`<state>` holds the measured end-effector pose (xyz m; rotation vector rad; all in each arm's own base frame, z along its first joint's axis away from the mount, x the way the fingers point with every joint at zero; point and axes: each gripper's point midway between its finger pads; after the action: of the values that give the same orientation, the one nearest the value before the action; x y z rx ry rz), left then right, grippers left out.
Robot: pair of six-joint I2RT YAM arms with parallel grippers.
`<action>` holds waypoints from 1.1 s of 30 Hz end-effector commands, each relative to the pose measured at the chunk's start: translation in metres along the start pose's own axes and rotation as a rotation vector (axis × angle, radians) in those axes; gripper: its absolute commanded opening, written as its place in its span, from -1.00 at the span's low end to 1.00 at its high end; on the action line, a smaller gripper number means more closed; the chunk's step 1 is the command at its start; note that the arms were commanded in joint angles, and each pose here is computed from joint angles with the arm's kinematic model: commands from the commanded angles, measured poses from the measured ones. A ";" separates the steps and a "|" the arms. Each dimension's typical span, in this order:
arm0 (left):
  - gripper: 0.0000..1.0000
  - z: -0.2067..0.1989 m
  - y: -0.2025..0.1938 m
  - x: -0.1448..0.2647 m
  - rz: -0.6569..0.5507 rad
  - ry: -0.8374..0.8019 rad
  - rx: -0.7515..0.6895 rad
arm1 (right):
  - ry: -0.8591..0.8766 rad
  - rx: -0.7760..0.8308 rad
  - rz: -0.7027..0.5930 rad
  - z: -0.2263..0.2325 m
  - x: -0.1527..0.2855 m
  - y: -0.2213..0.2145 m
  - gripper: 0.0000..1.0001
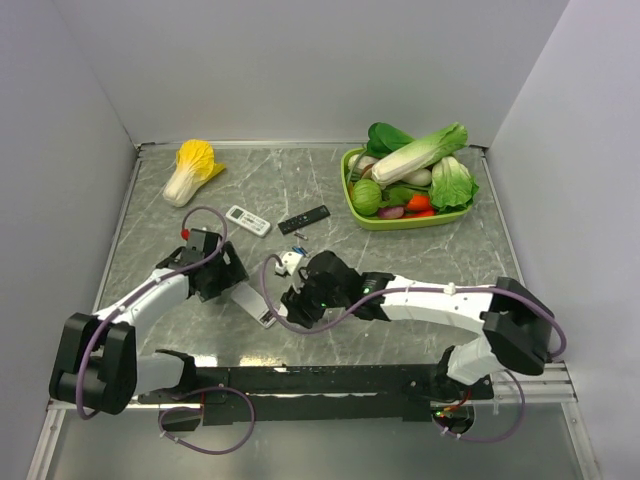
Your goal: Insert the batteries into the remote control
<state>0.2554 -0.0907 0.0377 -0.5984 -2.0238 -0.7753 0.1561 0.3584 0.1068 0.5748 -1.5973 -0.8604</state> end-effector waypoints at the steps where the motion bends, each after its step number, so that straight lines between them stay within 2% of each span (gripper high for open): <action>1: 0.73 -0.025 0.020 -0.005 -0.067 -0.087 0.012 | -0.144 -0.156 -0.028 -0.019 -0.018 0.016 -1.00; 4: 0.66 -0.025 0.011 -0.013 -0.010 -0.079 0.005 | -0.172 -0.185 0.007 -0.021 -0.027 0.007 -1.00; 7: 0.58 -0.020 0.000 -0.017 0.037 -0.072 0.010 | -0.176 -0.208 -0.010 -0.017 -0.038 0.010 -1.00; 15: 0.50 -0.011 -0.025 -0.017 0.126 -0.089 0.043 | -0.201 -0.236 -0.011 -0.019 -0.054 0.006 -1.00; 24: 0.39 -0.008 -0.035 -0.013 0.157 -0.111 0.048 | -0.158 -0.146 -0.015 -0.008 -0.061 0.011 -1.00; 33: 0.35 -0.004 -0.043 -0.009 0.179 -0.125 0.060 | -0.182 -0.200 0.045 -0.004 -0.063 -0.008 -1.00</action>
<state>0.2584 -0.1237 0.0320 -0.7677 -2.1378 -0.6334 0.1689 0.3944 0.0577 0.3373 -1.6515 -1.0057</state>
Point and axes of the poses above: each gripper's point midway between its finger pads, its own x axis back along the fingers, its own z axis along the line the jaws close on, y = z × x, and after that the axes turned 15 degrees about x, right-handed
